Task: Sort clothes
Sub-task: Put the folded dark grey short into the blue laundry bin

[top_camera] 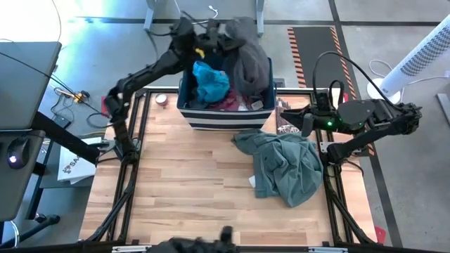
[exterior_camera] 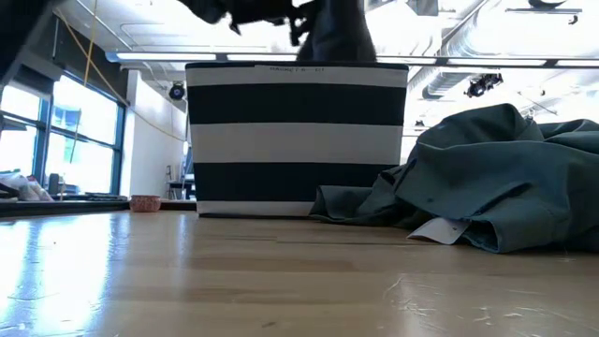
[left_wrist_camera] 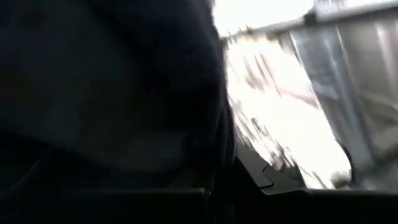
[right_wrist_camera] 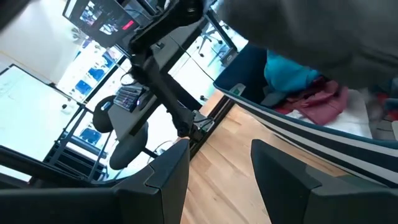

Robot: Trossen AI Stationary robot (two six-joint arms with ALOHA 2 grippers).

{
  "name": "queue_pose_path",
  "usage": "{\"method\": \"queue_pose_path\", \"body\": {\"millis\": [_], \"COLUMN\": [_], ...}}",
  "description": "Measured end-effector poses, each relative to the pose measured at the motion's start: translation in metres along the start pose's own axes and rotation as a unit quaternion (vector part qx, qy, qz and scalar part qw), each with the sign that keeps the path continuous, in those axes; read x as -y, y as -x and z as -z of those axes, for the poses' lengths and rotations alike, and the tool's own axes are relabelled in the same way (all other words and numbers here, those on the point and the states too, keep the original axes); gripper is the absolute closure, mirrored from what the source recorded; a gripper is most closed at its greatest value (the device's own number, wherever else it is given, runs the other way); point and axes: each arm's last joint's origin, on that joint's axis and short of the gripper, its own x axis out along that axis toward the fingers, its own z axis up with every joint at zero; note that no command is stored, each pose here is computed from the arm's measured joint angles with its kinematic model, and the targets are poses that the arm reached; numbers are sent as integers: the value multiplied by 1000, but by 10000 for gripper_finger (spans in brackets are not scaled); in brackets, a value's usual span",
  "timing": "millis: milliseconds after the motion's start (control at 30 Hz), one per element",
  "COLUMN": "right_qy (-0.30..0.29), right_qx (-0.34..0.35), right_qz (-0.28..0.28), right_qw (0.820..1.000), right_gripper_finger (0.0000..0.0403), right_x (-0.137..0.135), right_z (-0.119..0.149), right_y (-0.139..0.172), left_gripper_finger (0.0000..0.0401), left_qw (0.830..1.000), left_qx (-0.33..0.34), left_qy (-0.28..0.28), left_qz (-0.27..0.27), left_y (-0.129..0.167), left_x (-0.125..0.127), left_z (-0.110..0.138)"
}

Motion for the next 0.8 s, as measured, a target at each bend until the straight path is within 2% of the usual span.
{"method": "queue_pose_path", "body": {"millis": [133,267,400,533,633,800], "right_qy": [-8,-23,-29,-26,-25,-25], "right_qx": [0,-4,-11,-7,1,2], "right_qz": [0,5,-1,-1,3,4], "right_qw": [1000,1000,1000,1000,1000,1000], "right_gripper_finger": [234,234,234,234,234,234], "right_x": [0,1,-1,-2,-3,-3], "right_z": [0,1,4,6,6,6], "right_y": [0,0,2,4,5,4], "left_gripper_finger": [387,387,387,387,387,387], "left_qw": [992,989,981,963,939,881], "left_qx": [-117,-141,-154,-171,-188,-222], "left_qy": [34,49,63,44,32,-6], "left_qz": [41,-4,-102,-201,-287,-417], "left_y": [-18,-15,3,28,51,81], "left_x": [-21,-37,-58,-65,-70,-67], "left_z": [1,4,4,7,8,13]}}
